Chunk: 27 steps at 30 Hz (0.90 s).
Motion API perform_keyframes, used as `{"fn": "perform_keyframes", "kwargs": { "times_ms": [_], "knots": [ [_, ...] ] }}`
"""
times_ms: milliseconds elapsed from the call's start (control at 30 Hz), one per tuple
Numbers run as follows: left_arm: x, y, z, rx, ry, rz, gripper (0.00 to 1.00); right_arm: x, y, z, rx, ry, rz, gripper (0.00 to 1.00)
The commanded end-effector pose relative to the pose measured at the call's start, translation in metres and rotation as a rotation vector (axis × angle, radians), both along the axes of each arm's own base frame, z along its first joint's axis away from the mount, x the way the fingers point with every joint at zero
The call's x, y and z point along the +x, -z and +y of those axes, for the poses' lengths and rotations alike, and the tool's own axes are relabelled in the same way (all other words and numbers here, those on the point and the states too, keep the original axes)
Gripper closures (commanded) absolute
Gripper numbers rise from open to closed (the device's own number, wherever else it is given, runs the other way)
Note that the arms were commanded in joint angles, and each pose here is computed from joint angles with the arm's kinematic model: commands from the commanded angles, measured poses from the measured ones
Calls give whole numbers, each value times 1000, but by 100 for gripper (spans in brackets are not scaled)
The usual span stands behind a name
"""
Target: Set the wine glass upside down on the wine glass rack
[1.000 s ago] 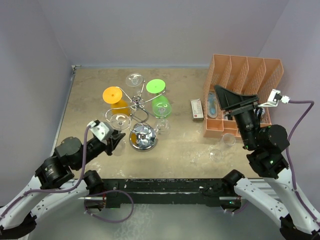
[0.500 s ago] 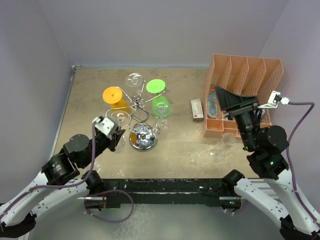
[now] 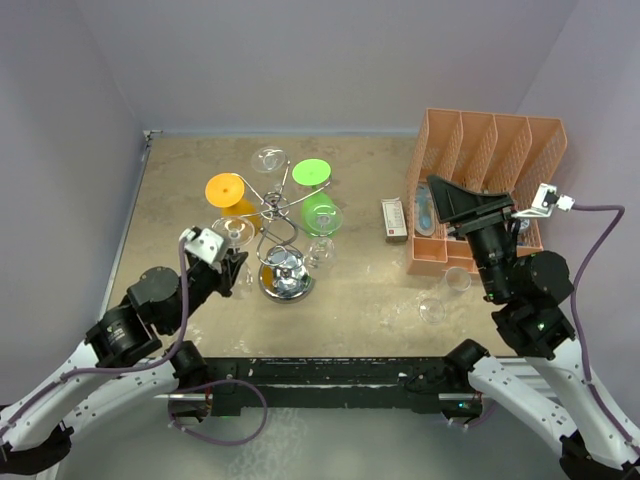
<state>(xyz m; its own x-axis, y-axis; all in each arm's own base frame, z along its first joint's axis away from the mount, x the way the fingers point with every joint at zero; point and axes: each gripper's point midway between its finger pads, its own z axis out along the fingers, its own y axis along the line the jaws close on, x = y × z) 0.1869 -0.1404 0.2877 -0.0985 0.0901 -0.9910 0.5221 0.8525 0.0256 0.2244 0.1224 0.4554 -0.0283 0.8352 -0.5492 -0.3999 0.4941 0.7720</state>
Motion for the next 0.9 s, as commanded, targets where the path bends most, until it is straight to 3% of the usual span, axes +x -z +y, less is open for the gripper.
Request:
{"fn": "perform_keyframes", "kwargs": {
  "times_ms": [0,400,867],
  "knots": [
    [7,-11,-5,-45,-21,-18,100,-1,-8,-6,27,24,-31,36],
    [18,5,-4,32,-82,36,100,2,-7,-2,24,16,-28,36],
    [28,-12,7,-47,-220,80,100,2,-9,3,9,-5,-46,36]
  ]
}}
